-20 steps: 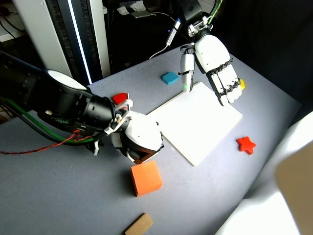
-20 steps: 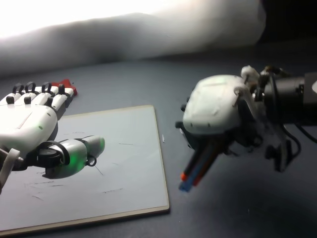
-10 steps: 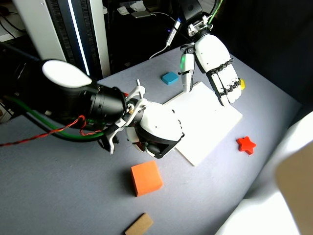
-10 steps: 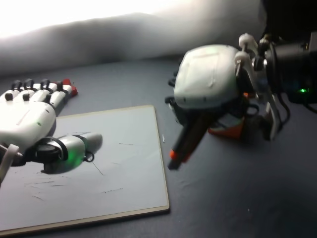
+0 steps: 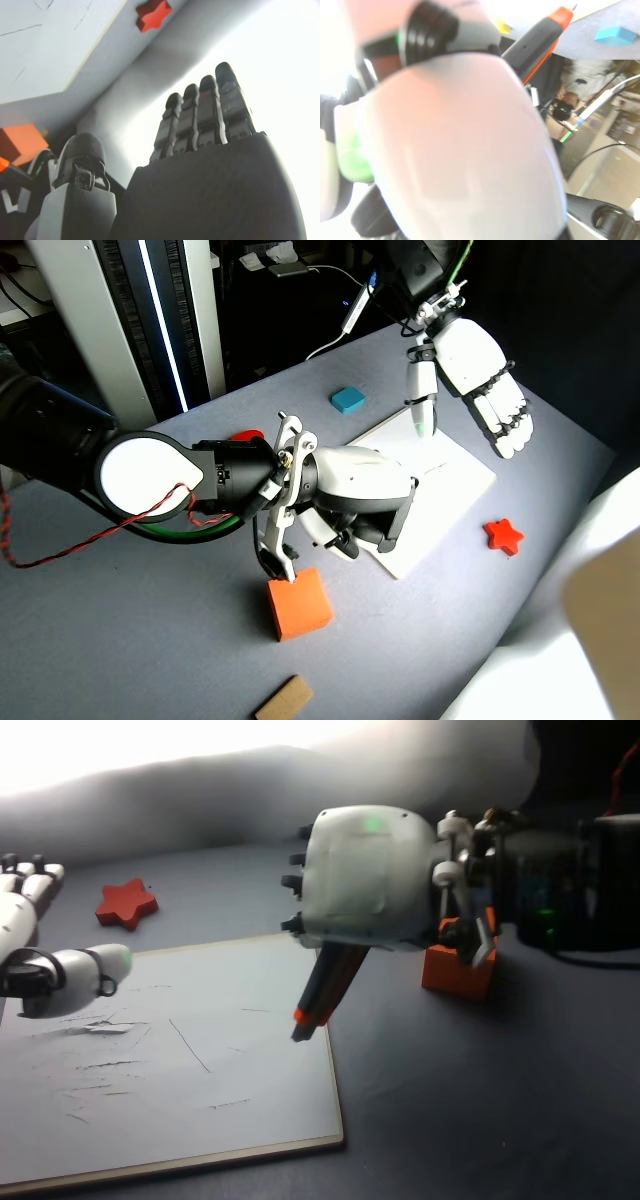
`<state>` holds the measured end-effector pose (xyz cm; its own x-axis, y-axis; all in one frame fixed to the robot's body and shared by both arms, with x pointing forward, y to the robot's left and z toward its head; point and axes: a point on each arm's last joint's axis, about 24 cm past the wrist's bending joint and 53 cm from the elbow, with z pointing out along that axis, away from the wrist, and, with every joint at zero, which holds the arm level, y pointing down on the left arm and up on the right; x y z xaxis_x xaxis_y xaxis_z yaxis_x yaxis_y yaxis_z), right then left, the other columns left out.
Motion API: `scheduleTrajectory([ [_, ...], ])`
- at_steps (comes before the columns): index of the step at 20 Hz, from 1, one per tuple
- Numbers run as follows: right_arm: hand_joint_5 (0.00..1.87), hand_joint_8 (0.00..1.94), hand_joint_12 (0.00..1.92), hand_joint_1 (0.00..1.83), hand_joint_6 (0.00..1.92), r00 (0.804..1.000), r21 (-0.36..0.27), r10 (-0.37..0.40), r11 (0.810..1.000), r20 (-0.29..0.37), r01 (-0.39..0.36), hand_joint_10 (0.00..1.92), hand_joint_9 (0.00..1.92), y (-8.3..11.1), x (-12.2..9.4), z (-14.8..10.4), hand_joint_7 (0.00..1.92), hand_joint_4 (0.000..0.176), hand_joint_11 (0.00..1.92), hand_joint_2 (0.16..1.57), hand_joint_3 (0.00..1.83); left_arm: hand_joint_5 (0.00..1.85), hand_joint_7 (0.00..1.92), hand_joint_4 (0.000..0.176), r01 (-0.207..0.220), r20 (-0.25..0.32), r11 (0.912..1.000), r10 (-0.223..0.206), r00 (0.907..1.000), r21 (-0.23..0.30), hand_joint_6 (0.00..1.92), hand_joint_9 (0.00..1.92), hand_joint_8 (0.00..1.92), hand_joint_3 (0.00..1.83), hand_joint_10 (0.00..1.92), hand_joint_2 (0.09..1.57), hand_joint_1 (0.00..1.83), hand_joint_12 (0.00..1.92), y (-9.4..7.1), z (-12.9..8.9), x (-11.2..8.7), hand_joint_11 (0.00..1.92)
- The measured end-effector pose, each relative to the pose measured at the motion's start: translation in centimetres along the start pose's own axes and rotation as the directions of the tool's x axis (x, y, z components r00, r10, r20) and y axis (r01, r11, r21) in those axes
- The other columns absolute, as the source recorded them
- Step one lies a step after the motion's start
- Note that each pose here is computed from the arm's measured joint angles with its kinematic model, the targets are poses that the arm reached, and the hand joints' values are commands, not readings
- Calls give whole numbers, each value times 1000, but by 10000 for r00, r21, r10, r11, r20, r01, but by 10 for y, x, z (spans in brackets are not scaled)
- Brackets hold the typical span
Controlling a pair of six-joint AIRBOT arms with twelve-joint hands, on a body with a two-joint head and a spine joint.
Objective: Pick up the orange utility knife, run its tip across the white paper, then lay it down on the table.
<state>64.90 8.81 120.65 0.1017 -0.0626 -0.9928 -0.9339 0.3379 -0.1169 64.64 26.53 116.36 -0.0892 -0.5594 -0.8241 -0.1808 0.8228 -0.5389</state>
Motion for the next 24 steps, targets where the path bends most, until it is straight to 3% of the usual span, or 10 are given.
scheduleTrajectory([
  [2,1305,1941,1921,1524,1921,9984,564,553,9969,79,-556,1921,1657,-7,1,6,1531,176,1718,1238,78,0,0,0,57,48,10000,-56,10000,-76,0,0,0,0,0,1284,0,141,4,3,-2,0],
  [3,1322,1941,1921,1518,1921,9880,1324,1539,9791,125,-1542,1921,1654,-17,4,11,1525,176,1715,1240,77,0,0,0,35,41,10000,-34,10000,-74,0,3,0,0,1,1283,0,160,6,5,-3,0],
  [6,1326,1941,1921,1501,1921,9825,2014,1851,9633,-197,-1774,1921,1655,-28,13,15,1537,176,1720,1229,59,0,0,0,133,-102,9999,-133,9999,-94,0,4,0,0,0,1275,0,221,10,7,0,0],
  [9,1325,1941,1921,1522,1921,9749,3093,2195,9302,-367,-1978,1921,1649,-47,25,14,1524,176,1702,1250,61,0,0,0,152,-103,9999,-153,9998,-83,0,0,0,1,0,1281,0,123,12,9,-1,0],
  [11,1310,1941,1921,1530,1921,9683,3779,2491,8983,-177,-2242,1921,1637,-60,27,13,1511,176,1691,1243,54,0,0,0,130,7,9998,-130,9999,-157,0,0,0,0,0,1278,0,231,16,13,-6,0],
  [16,1312,1941,1921,1509,1921,9816,3932,1908,9029,-47,-1736,1921,1652,-54,28,23,1528,176,1710,1251,48,0,0,0,47,20,9998,-47,10000,-202,0,0,0,0,0,1280,0,120,20,17,-8,0],
  [17,1328,1941,1921,1525,1921,9853,3969,1708,9043,13,-1573,1921,1654,-54,26,24,1530,176,1712,1245,43,0,0,0,59,8,9998,-59,10000,-213,0,0,0,0,0,1276,0,212,20,17,-8,0],
  [22,1295,1941,1921,1504,1921,9927,4002,1180,9087,262,-1186,1921,1661,-45,23,34,1530,176,1714,1256,41,0,0,0,3,5,9998,-3,10000,-213,0,0,0,0,0,1277,0,99,22,17,-8,0],
  [24,1312,1941,1921,1506,1921,9925,4007,1186,9082,303,-1208,1921,1662,-44,22,36,1543,176,1713,1259,41,0,2,0,5,-27,9998,-6,10000,-191,0,3,1,0,1,1275,0,180,21,17,-7,0],
])
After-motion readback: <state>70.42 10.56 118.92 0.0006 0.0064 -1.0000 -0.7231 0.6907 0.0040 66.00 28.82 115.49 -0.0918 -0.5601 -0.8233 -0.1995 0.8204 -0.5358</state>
